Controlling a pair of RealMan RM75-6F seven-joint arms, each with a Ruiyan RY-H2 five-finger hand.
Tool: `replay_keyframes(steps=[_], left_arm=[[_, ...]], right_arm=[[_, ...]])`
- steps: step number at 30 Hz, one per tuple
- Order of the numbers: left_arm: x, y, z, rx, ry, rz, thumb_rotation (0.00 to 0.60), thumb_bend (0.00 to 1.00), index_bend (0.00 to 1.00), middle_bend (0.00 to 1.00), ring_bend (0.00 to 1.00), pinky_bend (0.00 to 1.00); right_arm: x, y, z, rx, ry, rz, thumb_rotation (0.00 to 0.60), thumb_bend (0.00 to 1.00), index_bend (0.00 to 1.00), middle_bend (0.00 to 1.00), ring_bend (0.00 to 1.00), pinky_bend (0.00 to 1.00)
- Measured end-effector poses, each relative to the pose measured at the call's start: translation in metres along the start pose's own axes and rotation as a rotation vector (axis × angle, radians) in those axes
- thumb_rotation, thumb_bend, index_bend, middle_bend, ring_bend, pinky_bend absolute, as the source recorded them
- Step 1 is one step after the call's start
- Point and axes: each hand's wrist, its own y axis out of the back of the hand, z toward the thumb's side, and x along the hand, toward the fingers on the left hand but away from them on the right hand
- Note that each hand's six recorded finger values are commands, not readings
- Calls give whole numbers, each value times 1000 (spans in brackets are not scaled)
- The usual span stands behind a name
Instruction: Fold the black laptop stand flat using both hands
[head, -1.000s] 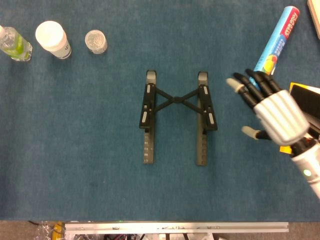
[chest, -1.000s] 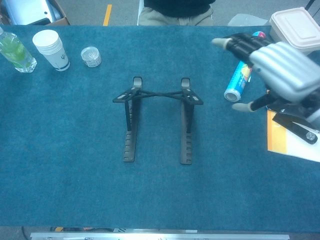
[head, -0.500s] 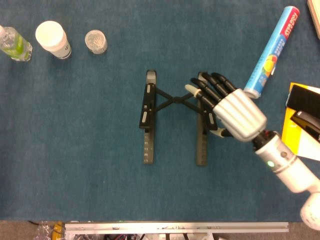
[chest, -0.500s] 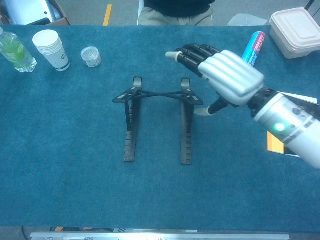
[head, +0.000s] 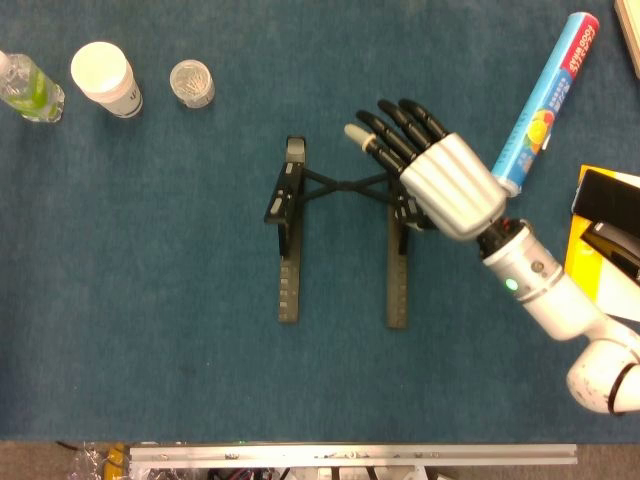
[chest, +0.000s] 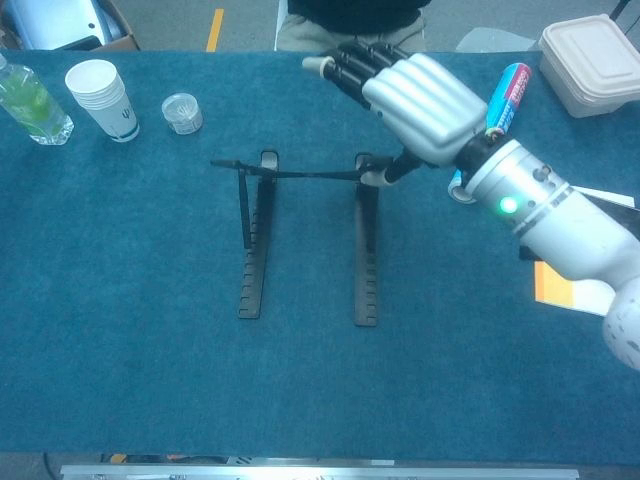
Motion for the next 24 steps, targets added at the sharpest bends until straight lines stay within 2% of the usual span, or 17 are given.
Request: replay_keyframes(steps=[12,24], left_arm=[[-2,-2,-4,-3,4,-9,600,255,24,54,66,77],[-4,-4,-6,-7,7,-12,600,255,24,54,66,77]], right_arm=[[-20,13,-25,66,-52,-52,600,5,0,103,0,119],[-37,18,-51,76,-130,-66,600,4,0,103,0,119]])
